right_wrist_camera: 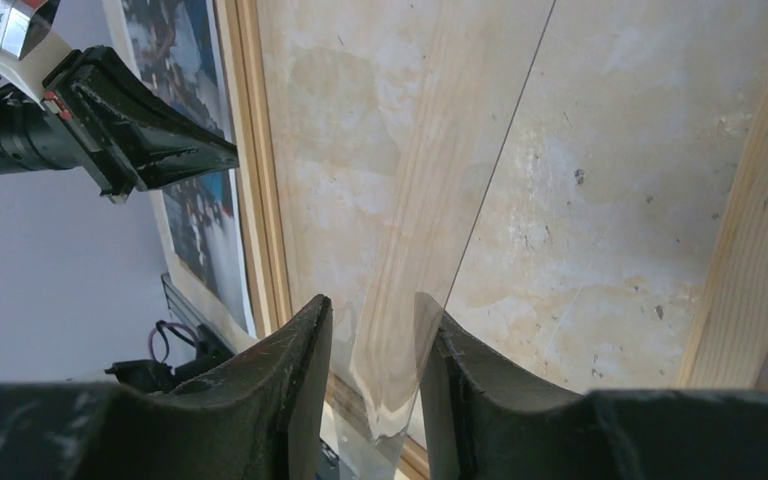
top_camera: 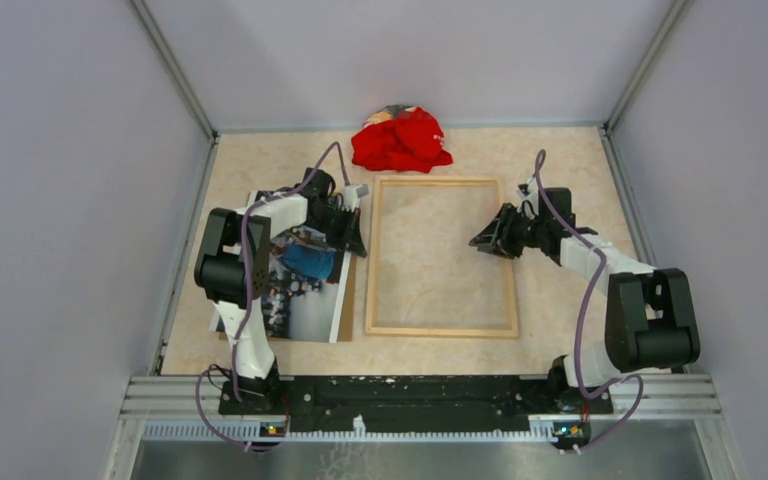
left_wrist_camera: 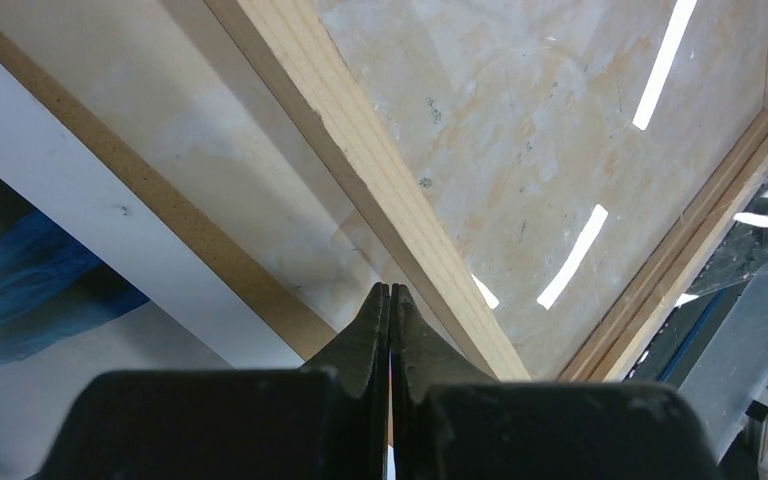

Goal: Put the photo into the frame
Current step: Place the photo frame item in the photo frame.

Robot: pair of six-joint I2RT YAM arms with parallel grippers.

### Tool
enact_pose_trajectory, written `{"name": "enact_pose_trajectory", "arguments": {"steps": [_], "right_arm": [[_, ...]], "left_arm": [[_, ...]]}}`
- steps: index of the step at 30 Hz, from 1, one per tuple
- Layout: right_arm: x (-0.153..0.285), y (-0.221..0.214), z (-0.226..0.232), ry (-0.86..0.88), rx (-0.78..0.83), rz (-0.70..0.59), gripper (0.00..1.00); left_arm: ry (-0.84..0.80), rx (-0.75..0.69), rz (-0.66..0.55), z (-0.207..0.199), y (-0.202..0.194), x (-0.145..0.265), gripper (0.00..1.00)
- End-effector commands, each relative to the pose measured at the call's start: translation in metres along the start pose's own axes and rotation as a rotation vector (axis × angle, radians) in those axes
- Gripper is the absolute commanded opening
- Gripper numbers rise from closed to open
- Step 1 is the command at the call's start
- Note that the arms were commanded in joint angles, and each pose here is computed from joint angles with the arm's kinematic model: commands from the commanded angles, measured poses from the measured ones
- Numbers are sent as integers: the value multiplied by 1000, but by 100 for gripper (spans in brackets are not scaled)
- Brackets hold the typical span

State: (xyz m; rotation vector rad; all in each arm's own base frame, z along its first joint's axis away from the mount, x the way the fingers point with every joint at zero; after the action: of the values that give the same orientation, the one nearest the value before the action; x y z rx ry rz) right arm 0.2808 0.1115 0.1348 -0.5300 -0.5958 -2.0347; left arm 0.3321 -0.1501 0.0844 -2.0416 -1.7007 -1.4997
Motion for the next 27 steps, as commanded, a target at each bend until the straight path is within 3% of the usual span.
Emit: {"name": "enact_pose_trajectory", "arguments": {"steps": [1, 10, 17, 27], "right_arm": [[-3, 15, 20, 69, 100, -65, 35], [2, 18, 33, 109, 185, -124, 0], [27, 18, 69, 257, 314, -198, 0], [29, 12, 86, 354, 184, -143, 0]], "left_arm": [[-12, -36, -32, -5, 13, 5, 0], [-22, -42, -32, -7, 16, 8, 0], [-58, -44, -50, -16, 19, 13, 0], [-49, -36, -37, -10, 17, 6, 0]]}}
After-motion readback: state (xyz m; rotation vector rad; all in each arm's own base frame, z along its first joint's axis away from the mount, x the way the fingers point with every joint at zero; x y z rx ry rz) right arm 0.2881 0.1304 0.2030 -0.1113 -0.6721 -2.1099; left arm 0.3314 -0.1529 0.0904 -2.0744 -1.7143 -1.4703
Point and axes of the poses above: each gripper's point midway between its finger pads, its own x axis back along the fingers, its own z axis along the line the jaws close on, y = z × x, the point moved 7 cm from there along x, back along the fingers, and after that the axes turned 8 degrees about -x, right-handed, at the moved point
